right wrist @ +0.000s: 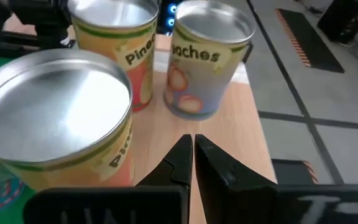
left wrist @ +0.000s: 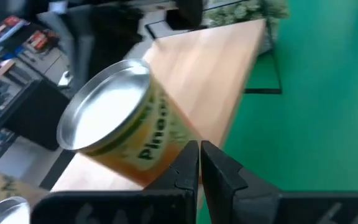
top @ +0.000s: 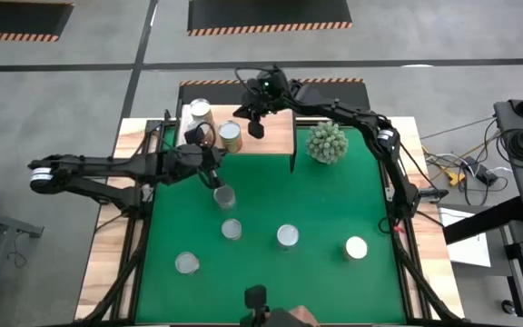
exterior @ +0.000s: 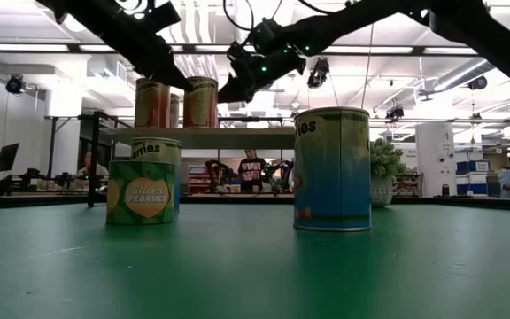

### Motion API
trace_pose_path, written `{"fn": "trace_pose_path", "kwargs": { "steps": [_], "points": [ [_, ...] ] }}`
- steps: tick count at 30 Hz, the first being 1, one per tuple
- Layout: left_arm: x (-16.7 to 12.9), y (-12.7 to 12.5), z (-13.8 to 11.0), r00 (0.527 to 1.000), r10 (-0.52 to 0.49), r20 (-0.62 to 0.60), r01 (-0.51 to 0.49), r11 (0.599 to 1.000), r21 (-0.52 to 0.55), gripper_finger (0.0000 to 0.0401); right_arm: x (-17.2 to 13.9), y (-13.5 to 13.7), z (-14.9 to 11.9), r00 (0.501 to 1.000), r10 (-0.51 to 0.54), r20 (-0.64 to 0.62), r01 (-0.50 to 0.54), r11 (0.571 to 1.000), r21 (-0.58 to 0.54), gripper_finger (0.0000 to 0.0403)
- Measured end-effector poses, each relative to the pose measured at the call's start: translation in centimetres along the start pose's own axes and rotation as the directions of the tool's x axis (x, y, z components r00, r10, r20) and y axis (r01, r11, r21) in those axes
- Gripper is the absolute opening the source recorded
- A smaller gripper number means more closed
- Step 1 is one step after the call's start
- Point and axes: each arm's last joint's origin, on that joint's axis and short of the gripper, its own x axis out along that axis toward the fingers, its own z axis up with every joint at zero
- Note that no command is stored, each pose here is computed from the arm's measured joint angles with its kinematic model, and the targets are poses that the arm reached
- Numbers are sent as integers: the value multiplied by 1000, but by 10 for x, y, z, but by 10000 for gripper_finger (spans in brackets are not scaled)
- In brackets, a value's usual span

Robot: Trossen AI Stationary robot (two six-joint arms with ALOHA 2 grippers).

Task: Pick and place cans onto a shelf
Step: Put the canned pineapple on the shelf

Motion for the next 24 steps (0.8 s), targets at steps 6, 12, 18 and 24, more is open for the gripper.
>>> {"fn": "trace_pose_path", "kwargs": {
  "steps": [6,12,18,24],
  "points": [
    [8,6,0,999,36,1,-36,998,-46,0,-12,6,5,998,58,-25,-58,998,8,9],
    [21,5,-3,998,49,-32,-51,998,-43,0,-17,14,5,992,102,-73,-100,995,21,9],
    [25,4,-5,998,53,-43,-54,998,-40,0,-14,24,5,984,140,-108,-138,990,18,9],
    [19,6,-2,999,41,-17,-42,998,-51,0,-20,26,6,981,120,-150,-119,993,17,9]
  ]
}}
